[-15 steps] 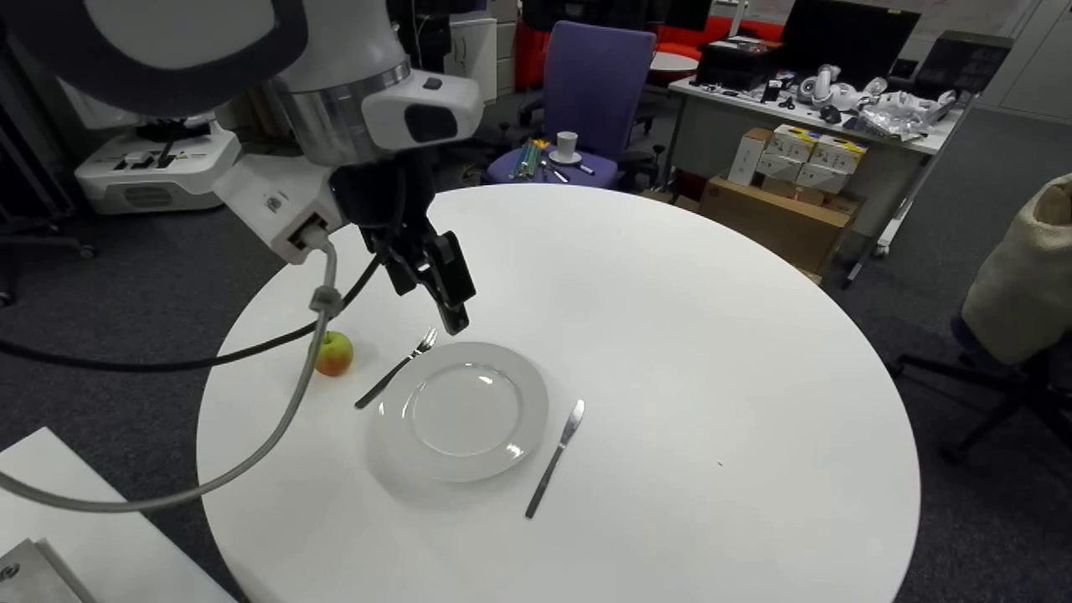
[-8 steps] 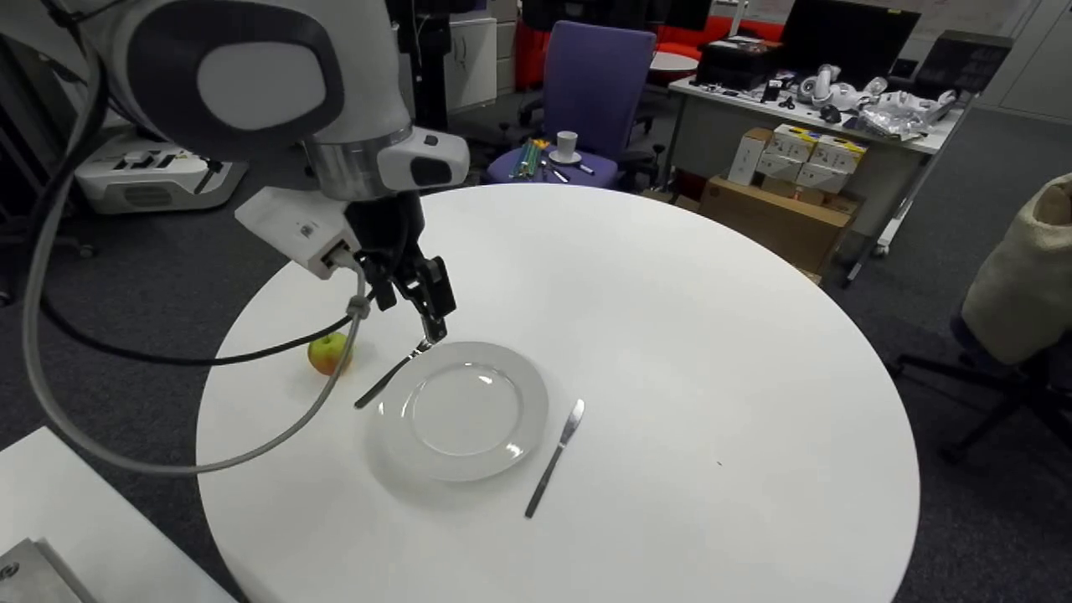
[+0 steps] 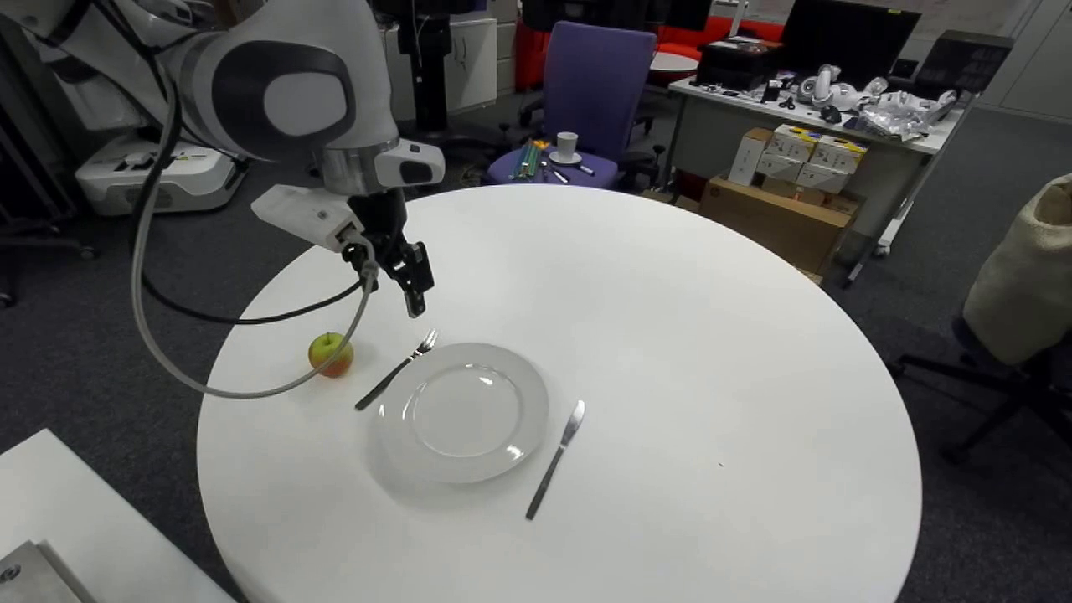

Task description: Pick up the red apple and put on the white plate

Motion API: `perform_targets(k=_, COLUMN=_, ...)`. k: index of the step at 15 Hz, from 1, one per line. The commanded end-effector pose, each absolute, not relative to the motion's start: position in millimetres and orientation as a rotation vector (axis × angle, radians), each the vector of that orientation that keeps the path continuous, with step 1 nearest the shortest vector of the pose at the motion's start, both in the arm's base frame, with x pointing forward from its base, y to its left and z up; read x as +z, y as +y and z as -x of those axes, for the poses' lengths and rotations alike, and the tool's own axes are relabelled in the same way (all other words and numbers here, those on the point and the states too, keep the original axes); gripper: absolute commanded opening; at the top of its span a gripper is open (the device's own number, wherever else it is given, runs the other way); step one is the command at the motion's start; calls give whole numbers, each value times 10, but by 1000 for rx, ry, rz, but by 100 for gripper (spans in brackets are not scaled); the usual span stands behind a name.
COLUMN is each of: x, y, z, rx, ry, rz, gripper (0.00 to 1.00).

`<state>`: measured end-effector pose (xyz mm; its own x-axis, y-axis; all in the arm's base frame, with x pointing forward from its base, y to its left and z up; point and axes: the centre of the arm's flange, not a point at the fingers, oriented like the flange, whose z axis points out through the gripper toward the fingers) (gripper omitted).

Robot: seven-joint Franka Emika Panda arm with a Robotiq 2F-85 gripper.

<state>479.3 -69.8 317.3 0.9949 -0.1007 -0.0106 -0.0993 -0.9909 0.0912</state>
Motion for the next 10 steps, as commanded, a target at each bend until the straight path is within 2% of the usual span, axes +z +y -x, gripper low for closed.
perform_targets(k=1, x=3104, y=-401, z=-5097, rx=-22, ry=-182, rz=-3096, gripper=100)
perform_targets(k=5, x=3003, y=-49, z=-5165, rx=-60, ry=-99, rz=-3172, gripper=100)
perform_targets(k=10, x=2920, y=-65, z=-5079, rx=-75, ry=-134, rz=-3145, gripper=100)
